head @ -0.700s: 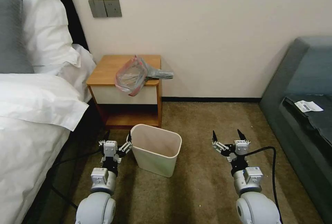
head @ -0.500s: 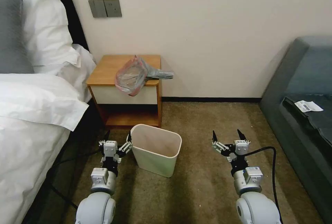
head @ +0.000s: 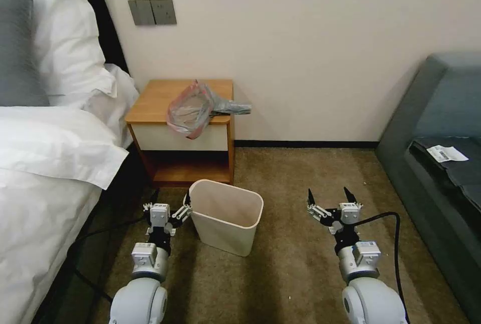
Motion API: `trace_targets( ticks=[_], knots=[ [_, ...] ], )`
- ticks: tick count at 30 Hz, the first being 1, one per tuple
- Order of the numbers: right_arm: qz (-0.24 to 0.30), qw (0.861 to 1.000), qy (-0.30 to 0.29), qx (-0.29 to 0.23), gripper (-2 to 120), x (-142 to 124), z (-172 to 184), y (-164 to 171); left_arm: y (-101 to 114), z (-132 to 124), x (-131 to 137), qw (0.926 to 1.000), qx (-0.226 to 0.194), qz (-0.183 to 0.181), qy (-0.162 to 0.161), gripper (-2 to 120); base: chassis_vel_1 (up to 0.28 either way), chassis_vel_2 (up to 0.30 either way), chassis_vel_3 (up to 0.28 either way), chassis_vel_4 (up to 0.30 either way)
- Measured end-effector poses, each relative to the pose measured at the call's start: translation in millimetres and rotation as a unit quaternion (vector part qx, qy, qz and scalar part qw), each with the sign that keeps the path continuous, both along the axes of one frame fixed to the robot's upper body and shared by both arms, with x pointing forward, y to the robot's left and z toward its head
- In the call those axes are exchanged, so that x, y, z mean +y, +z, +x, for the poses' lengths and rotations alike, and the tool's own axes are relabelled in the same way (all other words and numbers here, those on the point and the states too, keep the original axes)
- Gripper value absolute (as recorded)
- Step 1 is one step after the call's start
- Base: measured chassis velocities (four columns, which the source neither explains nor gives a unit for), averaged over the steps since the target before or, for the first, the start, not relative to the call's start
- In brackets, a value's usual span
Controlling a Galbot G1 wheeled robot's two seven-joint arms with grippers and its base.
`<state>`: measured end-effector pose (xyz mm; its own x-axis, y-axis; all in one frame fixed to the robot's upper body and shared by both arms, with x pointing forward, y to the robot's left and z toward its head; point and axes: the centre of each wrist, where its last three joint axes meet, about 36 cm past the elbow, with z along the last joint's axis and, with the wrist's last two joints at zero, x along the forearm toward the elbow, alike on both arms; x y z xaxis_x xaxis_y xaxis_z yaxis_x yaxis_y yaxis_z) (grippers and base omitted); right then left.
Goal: Pick up the garbage bag from the table and place it over the trash can.
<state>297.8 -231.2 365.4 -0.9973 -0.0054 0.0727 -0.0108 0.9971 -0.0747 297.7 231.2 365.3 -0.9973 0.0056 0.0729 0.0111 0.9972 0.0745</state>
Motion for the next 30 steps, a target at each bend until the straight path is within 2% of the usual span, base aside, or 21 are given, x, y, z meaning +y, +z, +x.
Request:
trace_targets(
  ticks=[17, 19, 20, 21, 23, 25, 26, 28, 30],
  knots=[
    [0.001, 1.0, 0.001, -0.003, 100, 0.4, 0.0, 0.0, 0.1, -0.2, 3.0, 1.0, -0.002, 0.001, 0.003, 86, 0.0, 0.0, 0.0, 0.0],
    [0.008, 1.0, 0.011, -0.023, 100, 3.2, -1.4, 1.7, 1.1, -2.8, 16.9, 0.9997, -0.018, 0.0, 0.014, 92, 0.0, 0.0, 0.0, 0.0],
    [0.015, 0.999, 0.02, -0.04, 100, 6.2, -2.5, 3.8, 5.2, -5.5, 32.5, 0.9989, -0.039, 0.001, 0.026, 94, 0.0, 0.0, 0.0, 0.0],
    [0.015, 0.999, 0.02, -0.04, 100, 6.2, -2.5, 3.8, 5.2, -5.5, 32.5, 0.9989, -0.039, 0.001, 0.026, 94, 0.0, 0.0, 0.0, 0.0],
    [0.033, 0.995, 0.043, -0.084, 100, 13.5, -5.7, 8.6, 14.3, -12.1, 63.6, 0.9951, -0.085, 0.004, 0.051, 95, 0.0, 0.0, 0.0, 0.0],
    [0.05, 0.988, 0.064, -0.13, 100, 20.6, -8.9, 14.2, 26.9, -19.2, 93.9, 0.9879, -0.136, 0.01, 0.073, 95, 0.0, 0.0, 0.0, 0.0],
    [0.05, 0.988, 0.064, -0.13, 100, 20.6, -8.9, 14.2, 26.9, -19.2, 93.9, 0.9879, -0.136, 0.01, 0.073, 95, 0.0, 0.0, 0.0, 0.0],
    [0.061, 0.981, 0.086, -0.166, 100, 26.5, -10.2, 17.3, 35.6, -23.3, 110.6, 0.9821, -0.167, 0.016, 0.085, 96, 0.0, 0.0, 0.0, 0.0],
    [0.058, 0.975, 0.105, -0.185, 100, 28.1, -1.7, 18.9, 36.4, -24.2, 113.1, 0.9813, -0.171, 0.016, 0.087, 96, 0.0, 0.0, 0.0, 0.0]
  ],
)
